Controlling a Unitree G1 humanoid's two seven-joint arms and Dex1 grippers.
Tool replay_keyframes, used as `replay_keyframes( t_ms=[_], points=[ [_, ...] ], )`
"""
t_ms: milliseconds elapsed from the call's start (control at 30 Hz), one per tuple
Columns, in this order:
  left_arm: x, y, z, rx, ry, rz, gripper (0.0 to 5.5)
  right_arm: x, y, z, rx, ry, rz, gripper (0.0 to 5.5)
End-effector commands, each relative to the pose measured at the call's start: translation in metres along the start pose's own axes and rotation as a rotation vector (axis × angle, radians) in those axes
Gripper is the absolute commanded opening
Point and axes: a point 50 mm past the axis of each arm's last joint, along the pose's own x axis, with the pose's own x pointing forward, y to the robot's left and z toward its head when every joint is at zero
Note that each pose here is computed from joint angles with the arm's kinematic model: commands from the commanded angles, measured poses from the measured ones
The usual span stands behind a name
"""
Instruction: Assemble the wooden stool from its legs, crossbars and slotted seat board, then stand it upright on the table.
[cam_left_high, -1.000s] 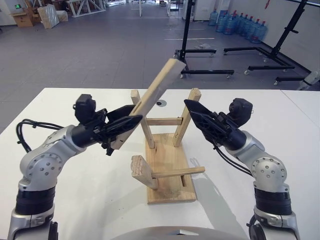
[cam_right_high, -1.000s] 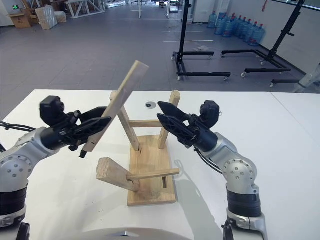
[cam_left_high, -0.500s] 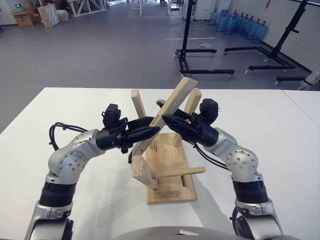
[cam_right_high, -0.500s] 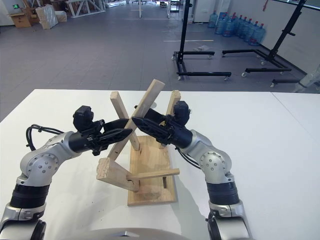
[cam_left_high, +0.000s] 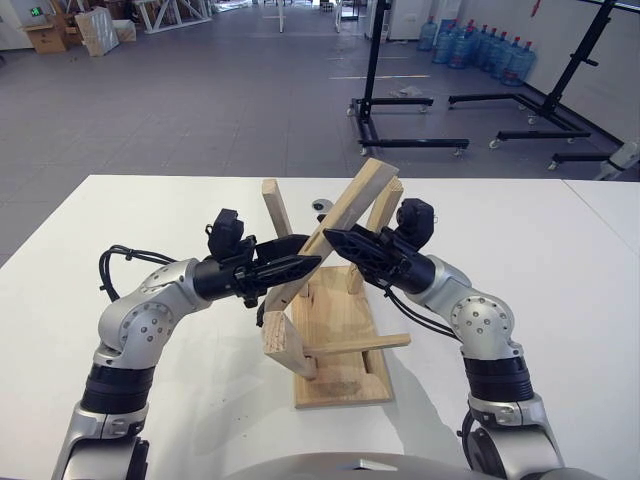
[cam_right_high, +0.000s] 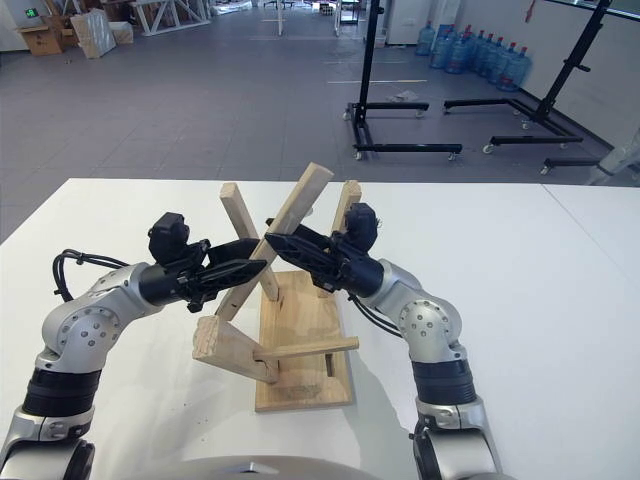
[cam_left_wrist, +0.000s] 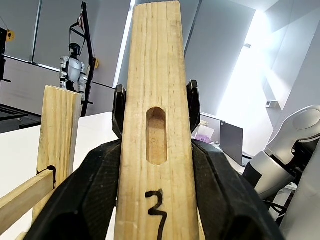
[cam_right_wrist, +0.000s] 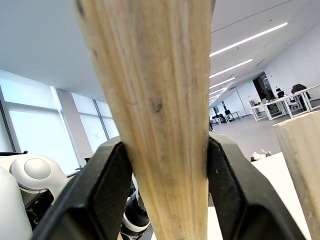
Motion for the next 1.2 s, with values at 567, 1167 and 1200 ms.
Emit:
replay_keyframes(
  t_ms=[567, 1167, 1200],
  points=[
    [-0.068, 0.013, 0.010, 0.054, -0.091, 0.436, 3.65, -0.079, 0.019, 0.049, -0.297, 0.123, -0.167, 2.07],
    [-0.077, 0.013, 0.017, 0.087, -0.130, 0.526, 3.65, -0.144, 0.017, 0.020, -0.087, 0.319, -0.213, 2.05],
    [-0.078, 0.012, 0.018, 0.088, -0.130, 0.529, 3.65, -0.142, 0.019, 0.025, -0.107, 0.326, -0.204, 2.05]
  ],
)
